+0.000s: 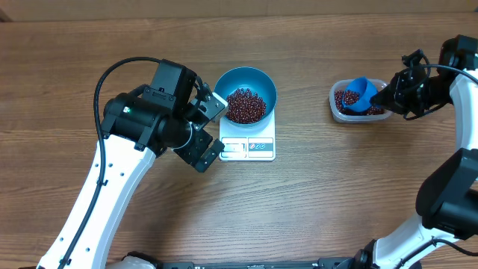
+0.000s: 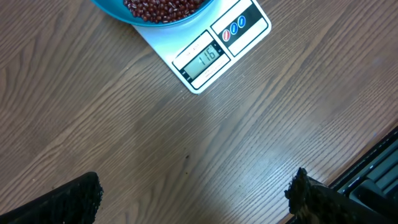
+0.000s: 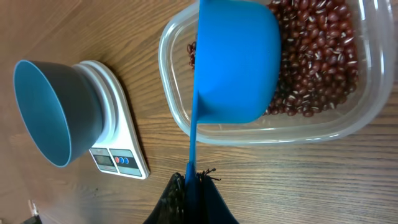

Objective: Scoop item into bowl and weigh 150g on scale
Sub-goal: 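Drag the scoop through the beans in the tub with the right gripper, then lift the filled scoop and carry it over the teal bowl, right gripper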

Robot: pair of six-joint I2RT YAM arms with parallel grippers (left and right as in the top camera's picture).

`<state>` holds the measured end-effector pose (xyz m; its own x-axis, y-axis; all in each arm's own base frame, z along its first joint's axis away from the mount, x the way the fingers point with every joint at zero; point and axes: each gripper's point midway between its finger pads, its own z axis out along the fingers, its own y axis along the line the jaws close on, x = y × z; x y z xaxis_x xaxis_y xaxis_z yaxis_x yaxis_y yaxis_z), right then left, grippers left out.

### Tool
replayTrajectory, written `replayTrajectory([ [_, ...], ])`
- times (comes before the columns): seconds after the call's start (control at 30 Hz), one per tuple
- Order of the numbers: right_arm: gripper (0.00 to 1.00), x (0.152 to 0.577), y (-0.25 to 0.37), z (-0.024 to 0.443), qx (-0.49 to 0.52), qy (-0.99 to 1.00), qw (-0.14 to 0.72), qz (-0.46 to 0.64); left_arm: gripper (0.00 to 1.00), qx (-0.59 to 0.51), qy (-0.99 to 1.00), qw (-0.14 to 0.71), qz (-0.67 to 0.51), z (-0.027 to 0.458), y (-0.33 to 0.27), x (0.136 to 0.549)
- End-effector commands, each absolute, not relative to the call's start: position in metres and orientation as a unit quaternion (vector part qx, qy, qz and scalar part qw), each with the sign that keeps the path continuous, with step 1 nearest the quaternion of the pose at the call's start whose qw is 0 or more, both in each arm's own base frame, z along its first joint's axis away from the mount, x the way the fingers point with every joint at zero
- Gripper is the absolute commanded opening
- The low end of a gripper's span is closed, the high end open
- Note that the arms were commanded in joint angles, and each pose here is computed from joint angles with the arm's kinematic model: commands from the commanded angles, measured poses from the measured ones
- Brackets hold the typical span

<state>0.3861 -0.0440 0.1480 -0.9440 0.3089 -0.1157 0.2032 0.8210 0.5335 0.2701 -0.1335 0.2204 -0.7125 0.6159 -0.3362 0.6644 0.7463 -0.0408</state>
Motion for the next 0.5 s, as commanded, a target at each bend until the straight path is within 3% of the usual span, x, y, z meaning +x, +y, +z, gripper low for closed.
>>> replayTrajectory([
  [0.0,0.04,0.394,-0.049,0.182,0.117,0.943,0.154,0.271,1.0,0.356,0.917,0.159,-0.085,0.223,-0.134,0.268],
  [0.47,0.04,0.398,-0.041,0.227,0.078,0.921,0.199,0.326,0.99,0.356,0.917,0.159,-0.085,0.223,-0.134,0.268],
])
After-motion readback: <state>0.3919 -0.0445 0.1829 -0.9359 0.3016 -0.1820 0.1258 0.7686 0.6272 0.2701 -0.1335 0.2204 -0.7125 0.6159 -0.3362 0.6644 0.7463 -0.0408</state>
